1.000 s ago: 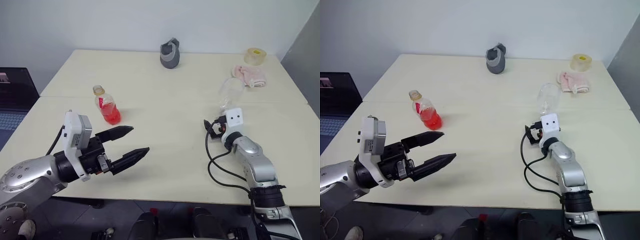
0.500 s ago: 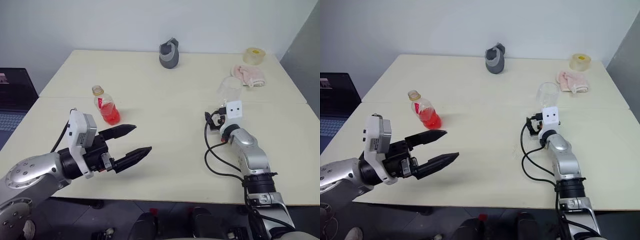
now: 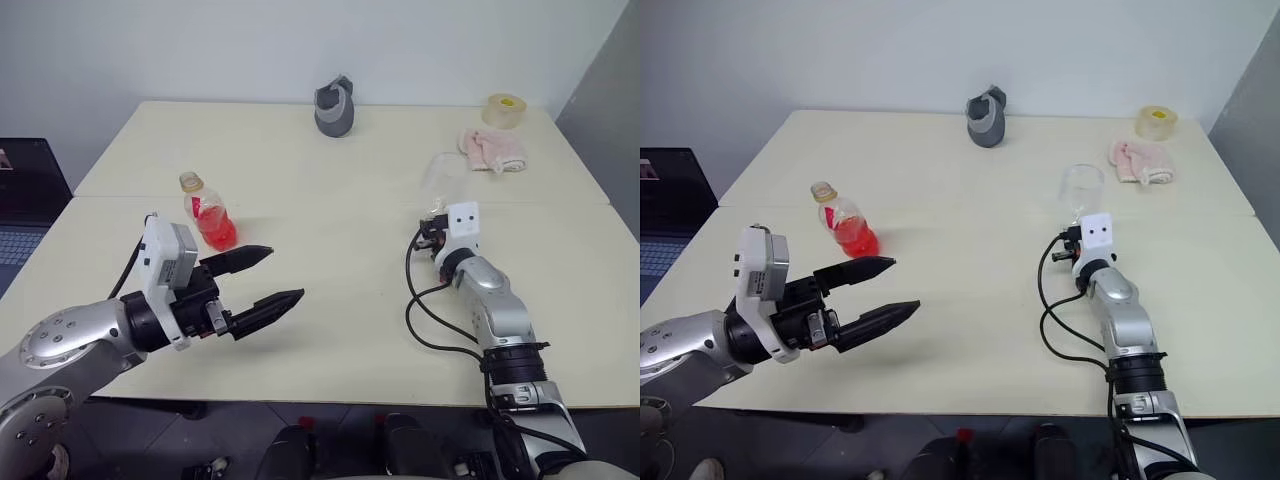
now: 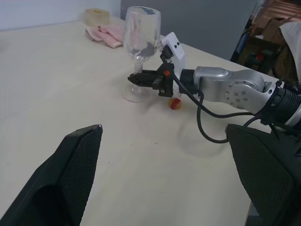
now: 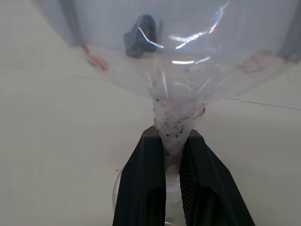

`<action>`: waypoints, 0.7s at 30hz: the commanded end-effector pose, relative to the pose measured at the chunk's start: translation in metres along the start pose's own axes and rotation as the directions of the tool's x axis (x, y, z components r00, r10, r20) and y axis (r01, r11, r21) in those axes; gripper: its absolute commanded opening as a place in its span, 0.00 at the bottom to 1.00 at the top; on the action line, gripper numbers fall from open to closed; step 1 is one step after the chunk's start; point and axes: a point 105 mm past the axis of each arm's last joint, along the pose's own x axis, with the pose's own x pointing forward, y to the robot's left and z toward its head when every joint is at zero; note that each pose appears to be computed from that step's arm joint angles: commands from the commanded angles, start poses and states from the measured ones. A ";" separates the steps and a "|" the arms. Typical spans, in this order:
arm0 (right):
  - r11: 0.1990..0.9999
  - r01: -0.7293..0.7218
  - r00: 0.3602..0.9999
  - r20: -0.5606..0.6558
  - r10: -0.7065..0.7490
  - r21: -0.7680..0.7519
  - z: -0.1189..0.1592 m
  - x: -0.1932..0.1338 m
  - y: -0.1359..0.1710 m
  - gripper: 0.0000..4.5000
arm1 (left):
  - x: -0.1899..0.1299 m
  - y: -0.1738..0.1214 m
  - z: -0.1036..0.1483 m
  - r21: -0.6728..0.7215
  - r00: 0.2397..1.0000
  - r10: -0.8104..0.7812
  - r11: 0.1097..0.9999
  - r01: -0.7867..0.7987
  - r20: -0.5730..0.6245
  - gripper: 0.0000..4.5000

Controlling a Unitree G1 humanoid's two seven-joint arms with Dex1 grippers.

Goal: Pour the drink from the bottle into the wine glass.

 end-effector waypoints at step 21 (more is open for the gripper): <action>0.911 -0.409 0.902 0.129 0.411 -0.042 0.024 0.037 0.118 0.03 | -0.067 0.012 -0.028 0.006 0.904 0.426 0.905 -0.426 -0.011 1.00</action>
